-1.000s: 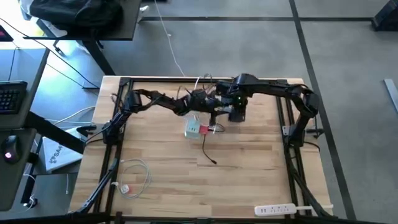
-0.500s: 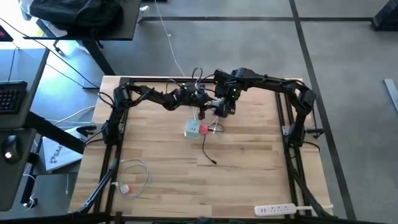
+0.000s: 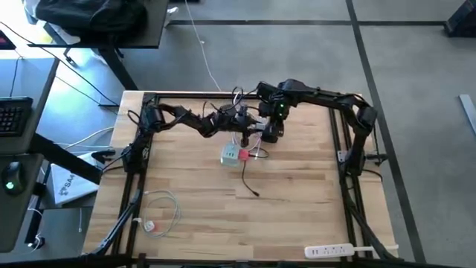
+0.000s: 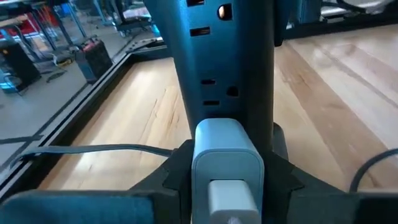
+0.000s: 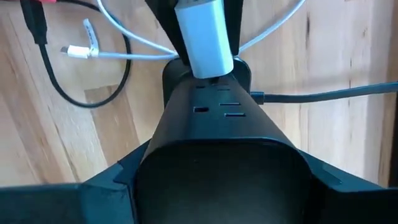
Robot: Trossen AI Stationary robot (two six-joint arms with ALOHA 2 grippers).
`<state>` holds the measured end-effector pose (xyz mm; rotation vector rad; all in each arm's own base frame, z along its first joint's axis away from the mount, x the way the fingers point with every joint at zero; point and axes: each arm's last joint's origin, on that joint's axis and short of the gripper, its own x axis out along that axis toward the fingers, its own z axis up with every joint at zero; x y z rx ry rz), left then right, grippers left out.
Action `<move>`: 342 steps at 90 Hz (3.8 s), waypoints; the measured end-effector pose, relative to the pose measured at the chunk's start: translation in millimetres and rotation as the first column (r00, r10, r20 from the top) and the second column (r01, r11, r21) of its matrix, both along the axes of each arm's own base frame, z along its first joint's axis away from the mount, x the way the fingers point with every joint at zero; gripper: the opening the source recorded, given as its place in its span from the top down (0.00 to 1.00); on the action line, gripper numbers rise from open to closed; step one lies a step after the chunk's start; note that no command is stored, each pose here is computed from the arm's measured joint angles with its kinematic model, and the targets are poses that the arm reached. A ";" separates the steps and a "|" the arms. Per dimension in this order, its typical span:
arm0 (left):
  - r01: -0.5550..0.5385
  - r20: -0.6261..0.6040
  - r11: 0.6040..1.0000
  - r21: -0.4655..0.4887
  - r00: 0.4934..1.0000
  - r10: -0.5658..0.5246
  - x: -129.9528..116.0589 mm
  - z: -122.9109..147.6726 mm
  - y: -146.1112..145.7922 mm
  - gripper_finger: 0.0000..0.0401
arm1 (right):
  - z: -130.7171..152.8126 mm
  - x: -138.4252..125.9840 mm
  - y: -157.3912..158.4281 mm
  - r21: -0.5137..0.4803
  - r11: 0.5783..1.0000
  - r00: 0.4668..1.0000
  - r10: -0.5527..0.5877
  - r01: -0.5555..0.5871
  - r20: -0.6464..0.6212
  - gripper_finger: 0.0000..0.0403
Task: Insert USB
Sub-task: Insert the white charger adapter into the black outlet extension
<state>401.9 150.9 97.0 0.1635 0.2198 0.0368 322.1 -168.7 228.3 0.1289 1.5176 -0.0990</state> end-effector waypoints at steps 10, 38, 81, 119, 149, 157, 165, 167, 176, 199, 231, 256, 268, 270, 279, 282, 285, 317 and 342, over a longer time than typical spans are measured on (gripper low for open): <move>0.003 0.004 1.000 0.001 1.000 -0.003 0.5 0.3 -1.3 0.77 | -2.2 -0.9 4.4 0.002 1.000 0.998 0.018 -0.018 -0.053 0.44; 0.009 0.000 1.000 -0.002 1.000 -0.009 0.4 -0.2 -2.1 0.77 | 9.6 2.5 8.2 -0.030 0.999 1.000 0.011 -0.012 -0.025 0.31; 0.019 -0.009 1.000 -0.002 1.000 -0.019 0.4 -1.3 -3.3 0.77 | 16.6 1.1 19.4 -0.016 1.000 0.997 -0.023 0.022 -0.069 0.19; 0.011 -0.012 1.000 0.005 1.000 -0.011 0.1 -1.5 -2.6 0.77 | 33.2 -1.9 21.9 -0.002 0.999 0.999 -0.039 0.039 -0.037 0.19; 0.011 -0.014 1.000 0.018 1.000 -0.011 0.7 -1.6 -4.1 0.77 | 72.8 -32.0 30.8 -0.002 0.992 0.992 -0.124 0.124 0.017 0.19; 0.014 -0.013 1.000 0.027 1.000 -0.013 1.5 -1.5 -6.1 0.77 | 70.6 -47.7 34.0 -0.008 0.987 0.986 -0.158 0.158 0.046 0.19; 0.016 -0.013 0.999 0.028 1.000 -0.016 2.0 -1.5 -7.4 0.77 | 64.7 -64.2 39.2 -0.052 0.985 0.981 -0.155 0.162 0.115 0.19; 0.017 -0.013 0.999 0.028 1.000 -0.016 2.0 -1.4 -7.6 0.77 | 62.8 -67.7 40.6 -0.070 0.985 0.979 -0.146 0.157 0.140 0.19; 0.019 -0.012 0.999 0.029 1.000 -0.019 2.2 -1.0 -8.3 0.77 | 46.1 -81.0 46.9 -0.143 0.983 0.964 -0.078 0.117 0.256 0.19; 0.018 -0.012 1.000 0.011 1.000 -0.018 2.4 -1.2 -9.3 0.77 | -11.3 -98.2 46.4 -0.221 0.972 0.910 0.016 0.084 0.415 0.19; 0.010 0.005 1.000 -0.012 1.000 -0.010 3.5 0.3 -11.8 0.77 | -53.6 -96.3 39.6 -0.192 0.981 0.777 0.097 0.032 0.622 0.26; -0.019 0.000 0.999 -0.029 1.000 0.019 3.3 -0.7 -12.7 0.77 | -70.6 -87.2 35.1 -0.124 0.992 0.755 0.058 0.032 0.653 0.44; -0.032 0.007 0.999 -0.040 0.999 0.032 3.4 0.0 -12.4 0.77 | -70.3 -87.2 35.1 -0.114 0.993 0.752 0.045 0.041 0.658 0.44; -0.033 0.008 0.999 -0.041 0.999 0.033 3.3 0.3 -12.2 0.77 | -68.9 -87.5 35.3 -0.113 0.993 0.748 0.041 0.046 0.663 0.44; -0.034 0.017 0.999 -0.038 0.999 0.035 3.3 5.1 -12.1 0.77 | -61.0 -89.9 37.2 -0.122 0.991 0.732 0.039 0.061 0.680 0.44; -0.034 0.026 0.999 -0.037 0.999 0.035 3.3 8.7 -12.1 0.77 | -56.8 -91.5 38.3 -0.123 0.990 0.724 0.037 0.067 0.688 0.44; -0.034 0.040 0.999 -0.038 0.999 0.036 3.3 13.9 -12.1 0.77 | -51.2 -93.0 39.3 -0.126 0.989 0.711 0.037 0.073 0.702 0.44; 0.036 0.279 0.994 -0.106 0.960 -0.005 0.3 67.0 -12.1 0.77 | 8.8 -116.5 54.3 -0.191 0.975 0.534 0.100 0.116 0.839 0.44; 0.200 0.531 0.971 -0.128 0.841 -0.104 -3.9 100.8 -20.3 0.77 | 52.8 -133.4 73.3 -0.233 0.970 0.295 0.201 0.075 0.934 0.44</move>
